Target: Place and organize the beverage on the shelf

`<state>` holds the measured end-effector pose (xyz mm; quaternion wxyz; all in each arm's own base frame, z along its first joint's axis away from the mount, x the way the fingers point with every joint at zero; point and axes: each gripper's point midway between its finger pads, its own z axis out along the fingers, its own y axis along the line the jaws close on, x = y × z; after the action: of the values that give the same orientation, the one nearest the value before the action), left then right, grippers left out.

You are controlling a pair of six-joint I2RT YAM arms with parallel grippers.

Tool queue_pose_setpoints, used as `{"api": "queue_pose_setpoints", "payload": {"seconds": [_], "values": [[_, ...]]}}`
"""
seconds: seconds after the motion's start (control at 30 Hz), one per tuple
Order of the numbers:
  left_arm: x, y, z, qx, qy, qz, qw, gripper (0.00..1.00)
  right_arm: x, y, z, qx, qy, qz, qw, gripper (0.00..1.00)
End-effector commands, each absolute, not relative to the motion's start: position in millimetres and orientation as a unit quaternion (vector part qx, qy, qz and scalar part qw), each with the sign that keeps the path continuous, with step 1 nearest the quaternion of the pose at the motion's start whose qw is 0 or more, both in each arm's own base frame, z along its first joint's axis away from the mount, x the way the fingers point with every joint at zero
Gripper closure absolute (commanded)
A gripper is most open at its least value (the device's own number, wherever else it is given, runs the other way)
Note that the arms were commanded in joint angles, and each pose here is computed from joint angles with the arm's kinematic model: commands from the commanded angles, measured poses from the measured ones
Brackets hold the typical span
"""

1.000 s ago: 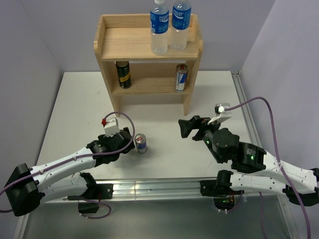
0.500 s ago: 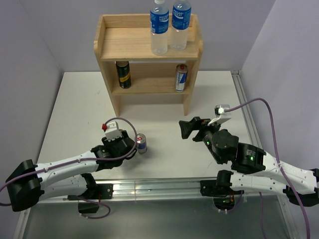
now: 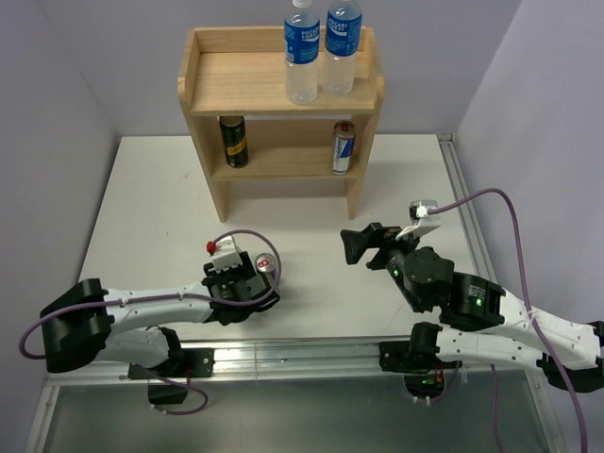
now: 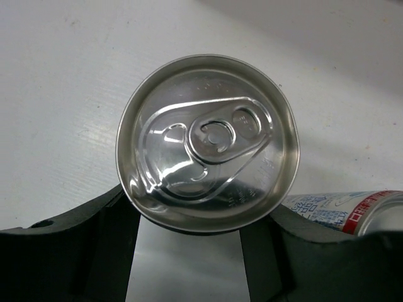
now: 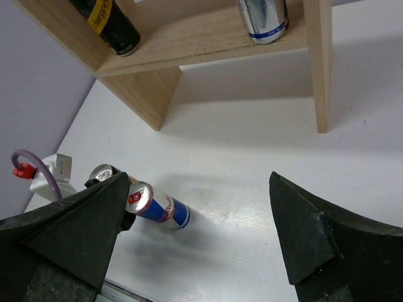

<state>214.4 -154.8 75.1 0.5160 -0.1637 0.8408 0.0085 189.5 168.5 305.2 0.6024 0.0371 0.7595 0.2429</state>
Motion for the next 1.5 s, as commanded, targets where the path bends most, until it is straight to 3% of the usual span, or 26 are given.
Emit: {"api": "queue_pose_setpoints", "payload": {"seconds": [0.0, 0.17, 0.43, 0.5, 0.57, 0.6, 0.67, 1.13, 1.47], "values": [[215, -153, 87, -0.170, 0.831, 0.035, 0.528, 0.55, 192, 162, 305, 0.055, 0.756, 0.235, 0.608, 0.01], [218, -156, 105, -0.166, 0.822, 0.065, 0.541, 0.69, 192, 163, 304, 0.056, 0.756, 0.239, 0.608, 0.01], [215, -162, 131, -0.166, 0.816, 0.039, 0.552, 0.72, 193, 165, 303, 0.054, 0.756, 0.237, 0.607, 0.01], [215, -162, 140, -0.167, 0.814, 0.029, 0.555, 0.81, 193, 165, 303, 0.054, 0.757, 0.236, 0.607, 0.01], [217, -165, 155, -0.160, 0.813, 0.016, 0.560, 0.82, 194, 166, 302, 0.053, 0.757, 0.235, 0.607, 0.01], [217, -164, 164, -0.152, 0.812, 0.014, 0.563, 0.93, 193, 167, 301, 0.051, 0.758, 0.235, 0.606, 0.01], [220, -169, 182, -0.150, 0.806, 0.000, 0.572, 1.00, 194, 170, 301, 0.049, 0.759, 0.233, 0.606, 0.01], [244, -207, 301, -0.073, 0.743, -0.074, 0.661, 1.00, 199, 174, 304, 0.044, 0.761, 0.218, 0.609, 0.01], [293, -239, 335, -0.011, 0.729, -0.089, 0.679, 1.00, 199, 168, 306, 0.047, 0.760, 0.210, 0.613, 0.01]]}}
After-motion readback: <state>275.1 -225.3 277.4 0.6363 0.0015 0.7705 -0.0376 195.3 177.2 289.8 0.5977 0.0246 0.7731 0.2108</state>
